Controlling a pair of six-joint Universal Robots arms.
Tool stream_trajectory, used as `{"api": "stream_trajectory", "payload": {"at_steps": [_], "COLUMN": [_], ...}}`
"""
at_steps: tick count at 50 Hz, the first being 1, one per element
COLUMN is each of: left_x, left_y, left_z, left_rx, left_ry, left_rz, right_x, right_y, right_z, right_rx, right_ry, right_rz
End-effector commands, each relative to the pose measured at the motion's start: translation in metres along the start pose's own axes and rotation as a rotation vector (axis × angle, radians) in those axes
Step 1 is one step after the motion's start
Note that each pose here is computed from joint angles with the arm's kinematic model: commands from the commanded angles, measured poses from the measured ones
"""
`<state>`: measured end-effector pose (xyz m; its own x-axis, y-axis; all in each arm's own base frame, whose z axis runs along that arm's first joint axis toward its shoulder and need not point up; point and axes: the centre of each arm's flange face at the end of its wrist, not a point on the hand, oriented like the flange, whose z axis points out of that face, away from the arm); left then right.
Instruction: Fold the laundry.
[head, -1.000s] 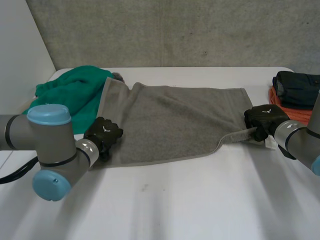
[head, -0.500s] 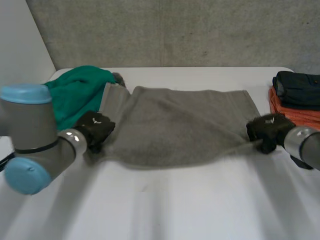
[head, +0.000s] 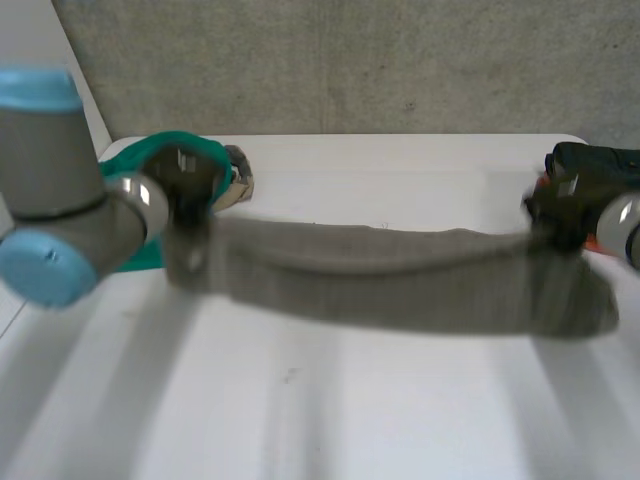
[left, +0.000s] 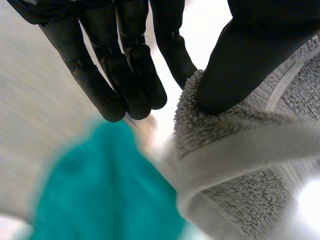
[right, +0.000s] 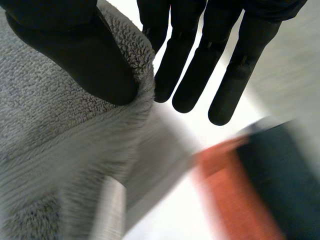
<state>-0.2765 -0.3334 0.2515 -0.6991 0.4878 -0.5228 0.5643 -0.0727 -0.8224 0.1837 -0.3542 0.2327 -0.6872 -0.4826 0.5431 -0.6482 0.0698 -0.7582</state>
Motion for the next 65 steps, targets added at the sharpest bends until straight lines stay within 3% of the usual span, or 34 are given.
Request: {"api": "stream_trajectory", "payload": {"at_steps": [1,2,5,8,18,24,29,34,58,65], "left_x": [-0.07,-0.076,-0.094,-0.102,-0.085,-0.039,0.002,0.014,0.004,0.013], "left_y": [-0.117,-0.125,-0.144,-0.146,-0.094,-0.026,0.047,0.085,0.085,0.089], "left_z": [0.004,0.002,-0.004,-0.006,0.017,0.034,0.043,0.044,0.024,-0.001], "left_rx": [0.537,0.58,0.682,0.688,0.498,0.275,0.052,-0.059,-0.07,-0.159], "left_ry": [-0.282,-0.308,-0.399,-0.447,-0.38,-0.245,-0.146,-0.104,-0.087,-0.031], "left_rz": [-0.165,-0.183,-0.258,-0.274,-0.258,-0.229,-0.132,-0.09,-0.11,-0.093], "right_x": [0.082,0.097,0.109,0.11,0.071,0.022,-0.028,-0.044,-0.029,-0.021], "right_y": [-0.087,-0.106,-0.123,-0.123,-0.082,-0.028,0.035,0.071,0.079,0.084], "right_z": [0.001,-0.01,-0.02,-0.02,0.013,0.031,0.046,0.056,0.057,0.031], "right_rx": [0.513,0.636,0.769,0.764,0.534,0.306,0.109,0.014,-0.036,-0.098], "right_ry": [0.418,0.485,0.531,0.512,0.297,0.123,-0.038,-0.09,-0.09,-0.102], "right_rz": [0.126,0.156,0.192,0.194,0.226,0.261,0.253,0.204,0.042,-0.017]}}
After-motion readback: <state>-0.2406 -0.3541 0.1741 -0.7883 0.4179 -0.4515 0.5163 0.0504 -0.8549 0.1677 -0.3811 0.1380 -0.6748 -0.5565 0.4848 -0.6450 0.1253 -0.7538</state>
